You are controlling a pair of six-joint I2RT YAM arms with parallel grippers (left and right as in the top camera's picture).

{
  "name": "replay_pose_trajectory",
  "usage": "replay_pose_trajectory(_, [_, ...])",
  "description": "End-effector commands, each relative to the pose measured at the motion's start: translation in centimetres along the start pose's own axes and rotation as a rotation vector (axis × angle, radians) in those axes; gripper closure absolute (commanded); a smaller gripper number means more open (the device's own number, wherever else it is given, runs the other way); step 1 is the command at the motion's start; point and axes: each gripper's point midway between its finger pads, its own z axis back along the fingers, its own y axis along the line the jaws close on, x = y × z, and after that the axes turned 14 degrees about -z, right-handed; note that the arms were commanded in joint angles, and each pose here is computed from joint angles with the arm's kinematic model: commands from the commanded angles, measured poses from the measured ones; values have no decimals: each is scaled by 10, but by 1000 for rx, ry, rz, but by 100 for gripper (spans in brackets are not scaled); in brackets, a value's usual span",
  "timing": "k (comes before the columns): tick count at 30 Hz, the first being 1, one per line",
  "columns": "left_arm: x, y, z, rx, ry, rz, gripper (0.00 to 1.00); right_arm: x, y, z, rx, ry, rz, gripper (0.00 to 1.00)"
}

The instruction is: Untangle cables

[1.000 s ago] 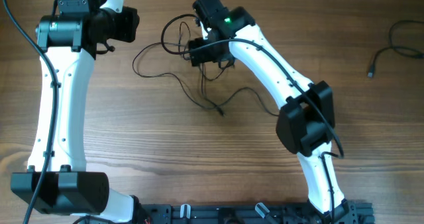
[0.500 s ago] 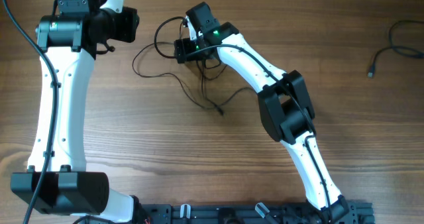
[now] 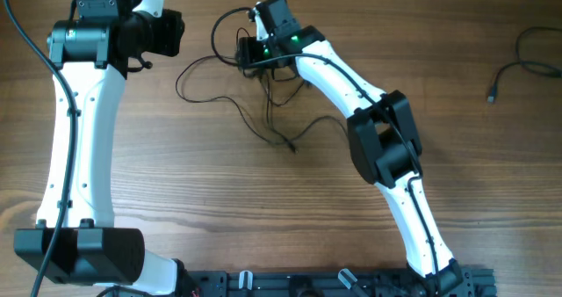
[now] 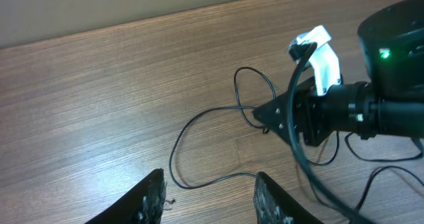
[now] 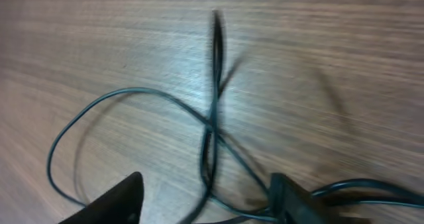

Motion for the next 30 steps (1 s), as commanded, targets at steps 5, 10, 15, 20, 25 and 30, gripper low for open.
replay_pose_trajectory(5, [5, -2, 10, -2, -26, 7, 55, -3, -11, -10, -3, 15, -48, 43])
replay_pose_trajectory(10, [5, -2, 11, -1, -28, 6, 55, -4, -12, -16, 4, 14, -72, 40])
replay_pose_trajectory(15, [6, -2, 12, 1, -31, 6, 55, 0, -8, -17, 17, -1, -89, 39])
replay_pose_trajectory(20, [6, -2, 12, 0, -31, 6, 55, -1, -7, -17, 16, -2, -94, 43])
replay_pose_trajectory(25, [6, -2, 13, 1, -32, 6, 55, -4, 0, -20, 4, -23, -76, 45])
replay_pose_trajectory(30, [7, -2, 16, 4, -38, 5, 55, -6, 10, -22, 20, -30, -60, 37])
